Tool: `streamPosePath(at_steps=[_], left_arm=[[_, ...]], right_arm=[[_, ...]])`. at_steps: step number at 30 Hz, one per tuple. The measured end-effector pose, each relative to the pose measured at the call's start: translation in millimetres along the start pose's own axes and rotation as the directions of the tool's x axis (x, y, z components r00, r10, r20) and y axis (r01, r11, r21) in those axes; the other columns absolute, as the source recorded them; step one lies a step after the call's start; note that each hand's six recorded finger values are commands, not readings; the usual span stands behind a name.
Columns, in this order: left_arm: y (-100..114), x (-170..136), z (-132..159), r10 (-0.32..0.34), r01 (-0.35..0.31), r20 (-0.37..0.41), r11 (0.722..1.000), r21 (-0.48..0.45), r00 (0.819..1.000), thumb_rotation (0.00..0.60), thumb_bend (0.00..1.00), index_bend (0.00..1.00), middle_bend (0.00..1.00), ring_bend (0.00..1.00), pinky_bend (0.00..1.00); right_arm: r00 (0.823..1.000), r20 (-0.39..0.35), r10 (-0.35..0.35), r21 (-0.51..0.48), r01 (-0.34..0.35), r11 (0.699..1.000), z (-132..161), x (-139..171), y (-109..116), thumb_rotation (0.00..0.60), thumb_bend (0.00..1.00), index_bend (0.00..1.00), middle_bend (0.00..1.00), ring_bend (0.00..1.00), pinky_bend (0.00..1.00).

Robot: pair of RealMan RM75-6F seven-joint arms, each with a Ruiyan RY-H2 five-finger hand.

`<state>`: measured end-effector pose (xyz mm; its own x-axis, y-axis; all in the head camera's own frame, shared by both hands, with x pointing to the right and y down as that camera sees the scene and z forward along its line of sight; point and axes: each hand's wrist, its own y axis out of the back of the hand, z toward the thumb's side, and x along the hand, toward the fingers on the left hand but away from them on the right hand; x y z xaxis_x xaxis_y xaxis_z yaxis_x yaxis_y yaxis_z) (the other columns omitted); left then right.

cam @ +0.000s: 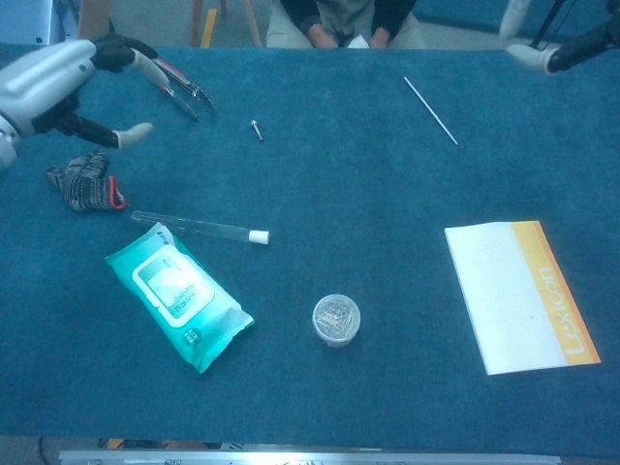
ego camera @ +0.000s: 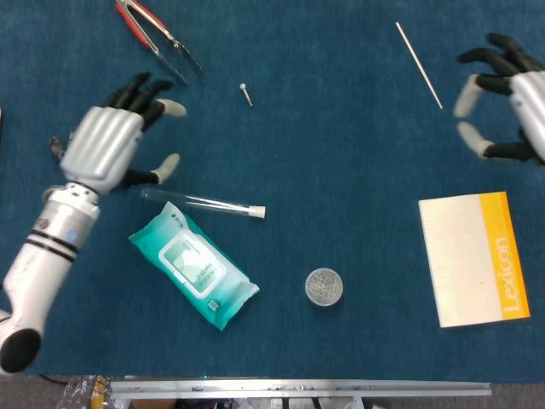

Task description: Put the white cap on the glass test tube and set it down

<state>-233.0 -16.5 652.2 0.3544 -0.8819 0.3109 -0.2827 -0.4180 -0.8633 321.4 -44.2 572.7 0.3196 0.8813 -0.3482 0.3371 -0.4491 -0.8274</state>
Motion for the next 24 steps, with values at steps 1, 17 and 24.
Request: streamPosePath(at_steps=[1,17,24], left_arm=[[7.7,-4.8,-1.5,0.024,-0.024,0.002,1.000,0.009,1.000,0.512,0.33,0.24,0.11,0.00,0.14],[51.7,-85.9,-57.6,0.171,-0.141,-0.123,0.966,0.218,0.978,0.511,0.33,0.22,0.11,0.00,0.14],[61.2,-130.0,-81.3,0.217,-0.151,-0.231,0.950,0.272,0.949,0.525,0.33,0.22,0.12,0.00,0.14]], right_arm=[[1.000,0.012,-0.011,0.004,0.011,1.000,-5.4,3.8,1.9,0.600,0.31,0.55,0.24,0.06,0.18],[0.960,0.194,-0.203,0.109,0.185,0.977,-88.4,81.5,20.8,0.600,0.31,0.46,0.24,0.06,0.18],[0.926,0.265,-0.269,0.139,0.239,0.961,-110.8,123.0,21.9,0.600,0.32,0.46,0.24,0.06,0.18]])
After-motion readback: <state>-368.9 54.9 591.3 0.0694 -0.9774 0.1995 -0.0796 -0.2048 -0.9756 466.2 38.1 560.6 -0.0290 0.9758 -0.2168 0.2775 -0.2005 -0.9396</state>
